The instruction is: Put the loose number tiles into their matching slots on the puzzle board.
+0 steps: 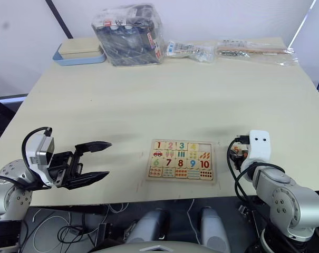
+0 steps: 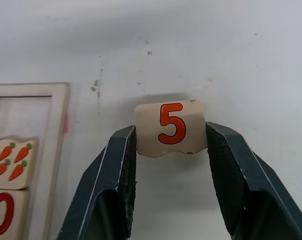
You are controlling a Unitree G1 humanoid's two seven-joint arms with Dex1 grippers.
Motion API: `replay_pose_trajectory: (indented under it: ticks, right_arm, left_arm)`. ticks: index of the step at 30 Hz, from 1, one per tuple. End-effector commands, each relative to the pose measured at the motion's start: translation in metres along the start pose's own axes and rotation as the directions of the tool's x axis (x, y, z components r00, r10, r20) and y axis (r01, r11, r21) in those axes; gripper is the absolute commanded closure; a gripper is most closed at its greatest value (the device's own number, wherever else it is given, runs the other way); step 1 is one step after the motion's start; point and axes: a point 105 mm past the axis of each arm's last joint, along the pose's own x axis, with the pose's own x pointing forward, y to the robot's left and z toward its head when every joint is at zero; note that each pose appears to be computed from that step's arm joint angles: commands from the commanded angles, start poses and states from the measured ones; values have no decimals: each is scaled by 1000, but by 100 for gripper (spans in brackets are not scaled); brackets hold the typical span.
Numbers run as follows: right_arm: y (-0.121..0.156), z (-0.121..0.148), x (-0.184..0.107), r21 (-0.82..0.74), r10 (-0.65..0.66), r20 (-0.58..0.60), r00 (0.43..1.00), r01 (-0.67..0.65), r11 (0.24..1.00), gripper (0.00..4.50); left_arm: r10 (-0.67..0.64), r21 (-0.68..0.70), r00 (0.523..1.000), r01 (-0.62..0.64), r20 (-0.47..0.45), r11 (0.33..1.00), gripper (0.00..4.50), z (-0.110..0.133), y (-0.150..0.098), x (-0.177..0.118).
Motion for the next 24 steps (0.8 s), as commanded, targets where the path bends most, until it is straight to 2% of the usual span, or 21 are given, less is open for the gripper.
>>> replay_pose_trajectory:
  ticks: [1, 4, 6, 7, 10, 15, 18, 24]
  right_arm:
    - [-3, 1, 0, 15, -26, 2, 1000, 26, 1000, 296]
    - [-3, -4, 2, 34, -32, -16, 999, 33, 999, 296]
    - [-6, -6, 2, 48, -44, -23, 999, 45, 998, 194]
    - [-6, -6, 2, 42, -44, -24, 999, 45, 998, 168]
    - [-8, 0, -1, 3, -19, -6, 1000, 19, 1000, 14]
    - [-5, 23, -14, -91, 84, 67, 994, -78, 993, 4]
    - [-1, 35, -22, -180, 166, 68, 984, -152, 972, 4]
    - [7, 62, -42, -396, 379, -31, 925, -359, 845, 4]
  left_arm:
    - [-2, 29, 1000, 2, 5, 1000, 0, 4, 0, -2]
    - [0, 29, 1000, 0, 5, 1000, 0, 4, 0, -2]
    - [1, 28, 1000, -1, 4, 1000, 0, 4, 0, -2]
    - [1, 27, 1000, -1, 3, 1000, 0, 4, 0, -3]
    - [2, 24, 1000, -2, 3, 1000, 0, 3, 0, -4]
    - [1, 23, 1000, -1, 2, 1000, 0, 2, 2, -4]
    - [-4, 23, 1000, 4, 3, 1000, 0, 1, 2, -3]
    - [-34, 25, 999, 34, 10, 999, 0, 0, 2, 3]
